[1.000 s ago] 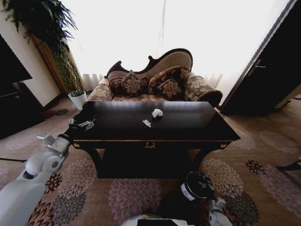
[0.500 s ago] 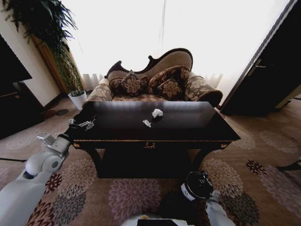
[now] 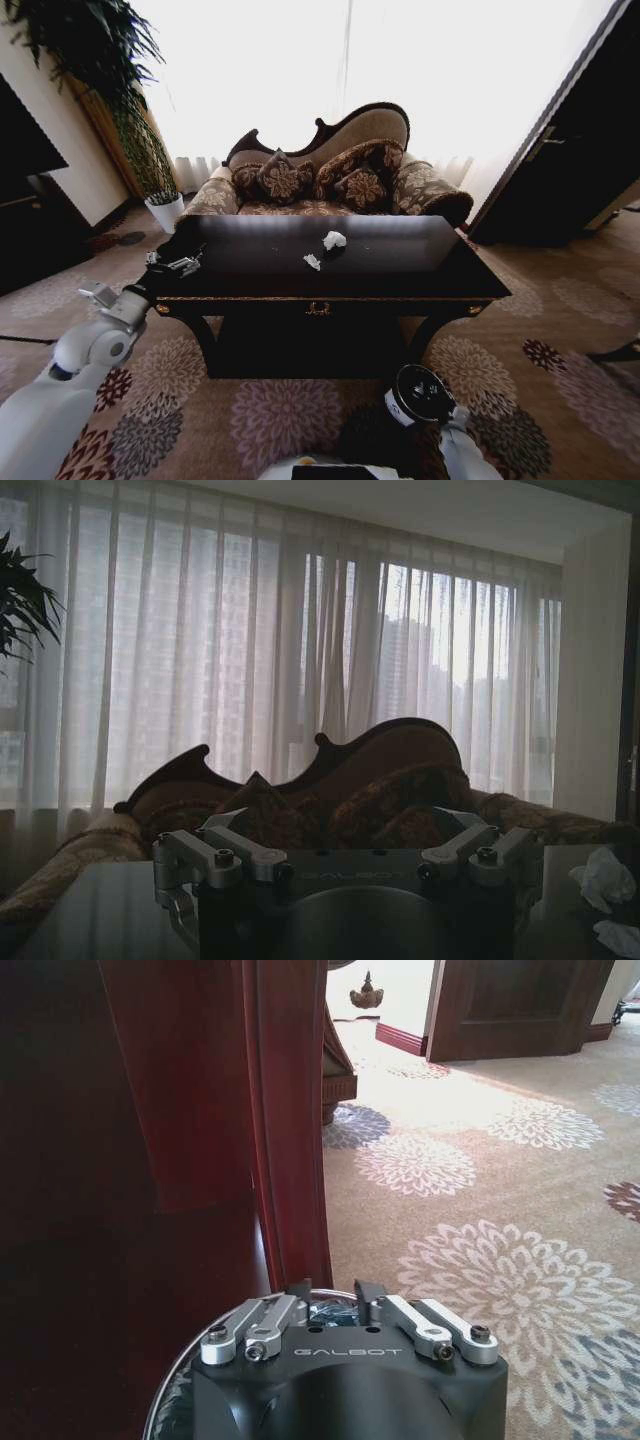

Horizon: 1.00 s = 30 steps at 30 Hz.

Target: Move to the front of the table and place the trash on the table into the trash bin.

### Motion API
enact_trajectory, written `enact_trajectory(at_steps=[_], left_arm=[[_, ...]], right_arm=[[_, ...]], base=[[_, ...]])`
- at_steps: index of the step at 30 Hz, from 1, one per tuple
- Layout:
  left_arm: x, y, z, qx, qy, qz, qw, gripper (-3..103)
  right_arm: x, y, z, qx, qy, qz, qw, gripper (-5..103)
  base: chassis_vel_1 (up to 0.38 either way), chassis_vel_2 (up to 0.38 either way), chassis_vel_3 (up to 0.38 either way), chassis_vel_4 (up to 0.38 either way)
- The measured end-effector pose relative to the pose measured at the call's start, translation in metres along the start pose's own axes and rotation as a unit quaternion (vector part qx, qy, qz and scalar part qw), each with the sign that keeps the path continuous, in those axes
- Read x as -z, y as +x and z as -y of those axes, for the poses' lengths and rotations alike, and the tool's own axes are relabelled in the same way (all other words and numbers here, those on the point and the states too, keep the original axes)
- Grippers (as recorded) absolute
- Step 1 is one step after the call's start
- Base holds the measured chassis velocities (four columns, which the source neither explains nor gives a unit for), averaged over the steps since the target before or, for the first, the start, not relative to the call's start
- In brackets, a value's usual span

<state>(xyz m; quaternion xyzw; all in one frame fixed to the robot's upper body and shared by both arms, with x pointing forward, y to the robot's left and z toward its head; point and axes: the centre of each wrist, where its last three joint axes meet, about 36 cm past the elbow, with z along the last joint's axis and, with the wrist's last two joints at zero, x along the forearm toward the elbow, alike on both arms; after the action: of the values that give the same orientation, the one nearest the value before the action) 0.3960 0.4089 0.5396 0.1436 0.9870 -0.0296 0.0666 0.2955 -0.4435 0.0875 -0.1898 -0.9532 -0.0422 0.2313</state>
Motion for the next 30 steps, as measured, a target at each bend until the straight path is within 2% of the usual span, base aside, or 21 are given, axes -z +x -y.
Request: enact_trajectory(at_steps=[2, 4, 8, 9, 11, 14, 17, 18, 19, 23, 30], left_arm=[[0.000, 0.000, 0.000, 0.000, 0.000, 0.000, 1.0000, 100], [0.000, 0.000, 0.000, 0.000, 0.000, 0.000, 1.0000, 100], [0.000, 0.000, 0.000, 0.000, 0.000, 0.000, 1.0000, 100], [0.000, 0.000, 0.000, 0.000, 0.000, 0.000, 1.0000, 100], [0.000, 0.000, 0.000, 0.000, 0.000, 0.000, 1.0000, 100], [0.000, 0.000, 0.000, 0.000, 0.000, 0.000, 1.0000, 100], [0.000, 0.000, 0.000, 0.000, 0.000, 0.000, 1.0000, 100], [0.000, 0.000, 0.000, 0.000, 0.000, 0.000, 1.0000, 100], [0.000, 0.000, 0.000, 0.000, 0.000, 0.000, 1.0000, 100], [0.000, 0.000, 0.000, 0.000, 0.000, 0.000, 1.0000, 100], [0.000, 0.000, 0.000, 0.000, 0.000, 0.000, 1.0000, 100]], right_arm=[[0.000, 0.001, -0.001, 0.001, -0.001, 0.000, 1.000, 37], [0.001, 0.002, -0.001, 0.001, -0.001, 0.001, 1.000, 37], [0.004, 0.005, -0.002, 0.004, -0.005, 0.008, 1.000, 58], [0.004, 0.005, -0.002, 0.004, -0.005, 0.008, 1.000, 58], [0.007, 0.008, -0.005, 0.008, -0.007, 0.014, 1.000, 70], [0.007, 0.012, -0.006, 0.012, -0.006, 0.017, 1.000, 75], [0.006, 0.025, -0.009, 0.024, 0.006, 0.026, 0.999, 90], [0.005, 0.032, -0.009, 0.027, 0.008, 0.030, 0.999, 90], [0.005, 0.037, -0.009, 0.029, 0.010, 0.034, 0.999, 96], [-0.001, 0.058, -0.008, 0.039, 0.022, 0.055, 0.997, 100], [-0.008, 0.098, -0.001, 0.046, 0.027, 0.063, 0.997, 100]], base=[[0.000, 0.000, 0.000, 0.000], [0.000, 0.000, 0.000, 0.000], [0.000, 0.000, 0.000, 0.000], [0.000, 0.000, 0.000, 0.000], [0.000, 0.000, 0.000, 0.000], [0.000, 0.000, 0.000, 0.000], [0.000, 0.000, 0.000, 0.000], [0.000, 0.000, 0.000, 0.000], [0.000, 0.000, 0.000, 0.000], [0.000, 0.000, 0.000, 0.000], [0.000, 0.000, 0.000, 0.000]])
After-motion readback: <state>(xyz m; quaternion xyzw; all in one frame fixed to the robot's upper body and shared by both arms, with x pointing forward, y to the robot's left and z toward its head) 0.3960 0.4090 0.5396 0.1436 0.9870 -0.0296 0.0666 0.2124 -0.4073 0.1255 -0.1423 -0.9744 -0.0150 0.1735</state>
